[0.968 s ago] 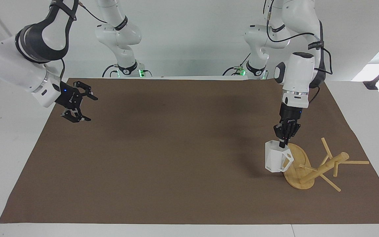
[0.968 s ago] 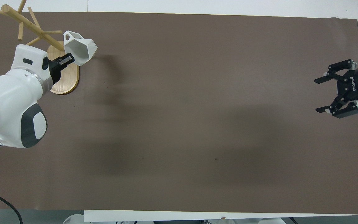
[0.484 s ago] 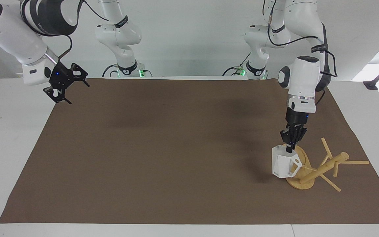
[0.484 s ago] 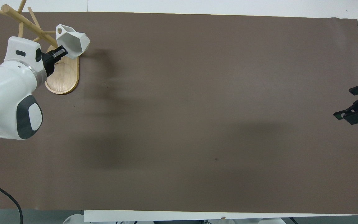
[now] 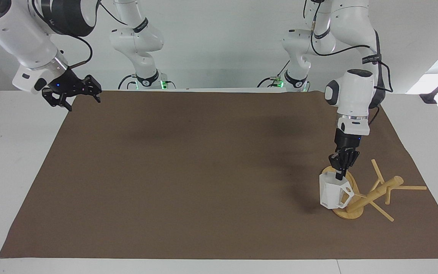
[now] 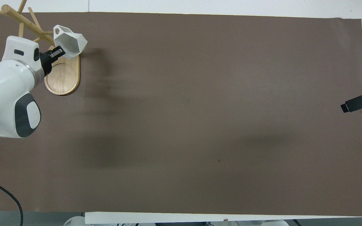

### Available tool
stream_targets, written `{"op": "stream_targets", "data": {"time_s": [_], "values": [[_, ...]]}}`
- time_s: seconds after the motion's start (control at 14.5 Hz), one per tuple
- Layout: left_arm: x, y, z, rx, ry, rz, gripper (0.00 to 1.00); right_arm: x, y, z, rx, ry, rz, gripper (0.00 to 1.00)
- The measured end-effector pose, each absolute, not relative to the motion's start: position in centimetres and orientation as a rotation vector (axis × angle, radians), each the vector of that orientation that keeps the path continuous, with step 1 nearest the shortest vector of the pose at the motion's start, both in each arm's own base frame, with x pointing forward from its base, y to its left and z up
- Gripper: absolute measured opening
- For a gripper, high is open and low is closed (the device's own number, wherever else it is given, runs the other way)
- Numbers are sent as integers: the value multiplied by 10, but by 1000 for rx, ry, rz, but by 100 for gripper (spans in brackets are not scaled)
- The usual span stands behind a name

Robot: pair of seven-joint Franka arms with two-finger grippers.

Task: Hang cup on rack

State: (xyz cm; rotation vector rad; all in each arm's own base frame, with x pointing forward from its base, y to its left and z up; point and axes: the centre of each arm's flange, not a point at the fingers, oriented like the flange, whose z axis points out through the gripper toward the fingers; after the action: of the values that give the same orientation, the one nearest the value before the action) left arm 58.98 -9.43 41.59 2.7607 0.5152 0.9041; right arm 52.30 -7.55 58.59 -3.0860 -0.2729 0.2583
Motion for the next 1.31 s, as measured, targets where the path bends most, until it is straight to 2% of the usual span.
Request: {"op": "stream_targets", "data": {"time_s": [0.41, 0.83, 0.97, 1.04, 1.31], "values": [[591, -87, 413, 2769, 523, 901, 10, 520, -91, 577, -3113, 183, 312, 100], [591, -75, 412, 2773, 548, 901, 10, 520, -88, 577, -3114, 218, 314, 100], [592, -75, 413, 2771, 548, 904, 13, 520, -89, 576, -3114, 219, 315, 100], [593, -75, 414, 2769, 548, 908, 18, 520, -90, 576, -3113, 223, 317, 100], [594, -75, 417, 2765, 548, 915, 20, 519, -98, 576, -3110, 245, 317, 100]]}}
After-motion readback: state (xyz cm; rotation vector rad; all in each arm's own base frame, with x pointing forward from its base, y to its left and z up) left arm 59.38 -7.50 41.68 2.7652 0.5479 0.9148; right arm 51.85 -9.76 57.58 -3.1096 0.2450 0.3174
